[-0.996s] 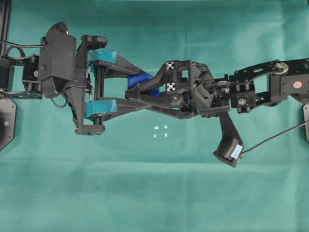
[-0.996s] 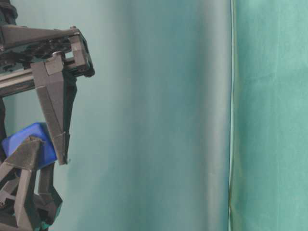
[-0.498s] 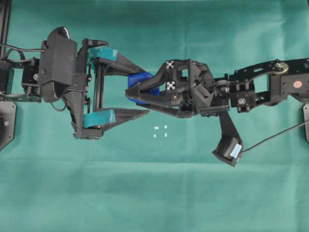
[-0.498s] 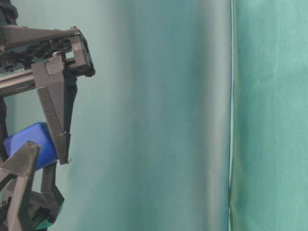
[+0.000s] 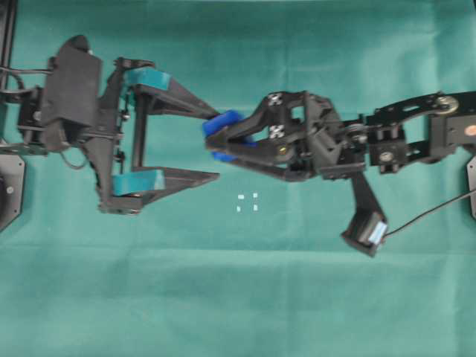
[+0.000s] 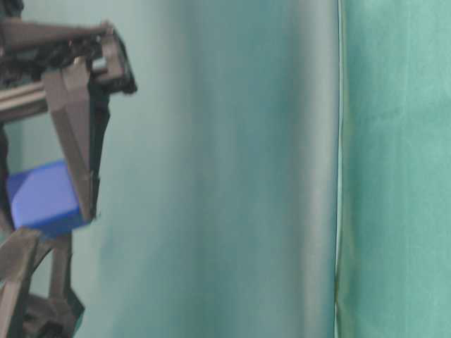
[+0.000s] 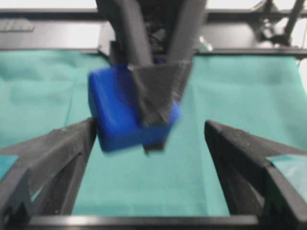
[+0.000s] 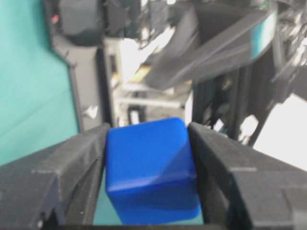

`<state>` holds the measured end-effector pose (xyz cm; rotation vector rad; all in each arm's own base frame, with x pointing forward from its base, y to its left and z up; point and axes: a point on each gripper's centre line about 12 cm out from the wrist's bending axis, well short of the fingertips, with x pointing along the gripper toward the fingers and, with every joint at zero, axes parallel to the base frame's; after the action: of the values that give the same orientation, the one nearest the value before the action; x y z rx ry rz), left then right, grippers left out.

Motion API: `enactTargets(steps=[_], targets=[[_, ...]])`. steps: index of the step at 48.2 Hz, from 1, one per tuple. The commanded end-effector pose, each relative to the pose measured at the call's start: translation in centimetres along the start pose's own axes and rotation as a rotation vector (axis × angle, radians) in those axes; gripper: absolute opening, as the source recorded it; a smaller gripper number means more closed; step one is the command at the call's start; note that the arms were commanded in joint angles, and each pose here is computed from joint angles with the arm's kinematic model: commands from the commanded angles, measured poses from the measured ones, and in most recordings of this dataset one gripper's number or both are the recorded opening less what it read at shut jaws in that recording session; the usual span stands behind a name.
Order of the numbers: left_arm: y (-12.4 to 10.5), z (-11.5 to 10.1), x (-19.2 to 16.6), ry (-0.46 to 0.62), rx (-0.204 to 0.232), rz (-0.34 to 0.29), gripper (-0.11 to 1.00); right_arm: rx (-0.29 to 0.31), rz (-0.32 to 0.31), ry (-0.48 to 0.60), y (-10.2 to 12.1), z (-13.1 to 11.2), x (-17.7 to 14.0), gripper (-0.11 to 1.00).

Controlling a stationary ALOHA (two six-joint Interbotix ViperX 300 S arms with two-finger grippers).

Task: Handover the blue block to the right arm after grasping it with the left arm, then place it in the designated position.
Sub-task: 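Open the left gripper and pull the cube away with the right gripper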

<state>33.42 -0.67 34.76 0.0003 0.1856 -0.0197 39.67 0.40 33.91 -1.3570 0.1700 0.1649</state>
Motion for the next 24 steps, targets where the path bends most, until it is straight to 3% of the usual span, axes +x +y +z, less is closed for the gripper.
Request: enactTargets(steps=[1, 16, 24], targets=[[0.0, 0.9, -1.1, -0.035, -0.003, 0.001, 1.0, 0.023, -0.041, -0.015, -1.2, 0.4, -1.8, 0.56], [0.0, 0.4, -2.7, -0.031, -0.006, 0.001, 1.0, 0.043, -0.061, -0.023, -0.5, 0.9, -6.3, 0.55], [0.0, 0.2, -2.8, -0.017, -0.006, 0.001, 1.0, 0.04, -0.045, 0.004, -0.2, 0.9, -7.2, 0.55]])
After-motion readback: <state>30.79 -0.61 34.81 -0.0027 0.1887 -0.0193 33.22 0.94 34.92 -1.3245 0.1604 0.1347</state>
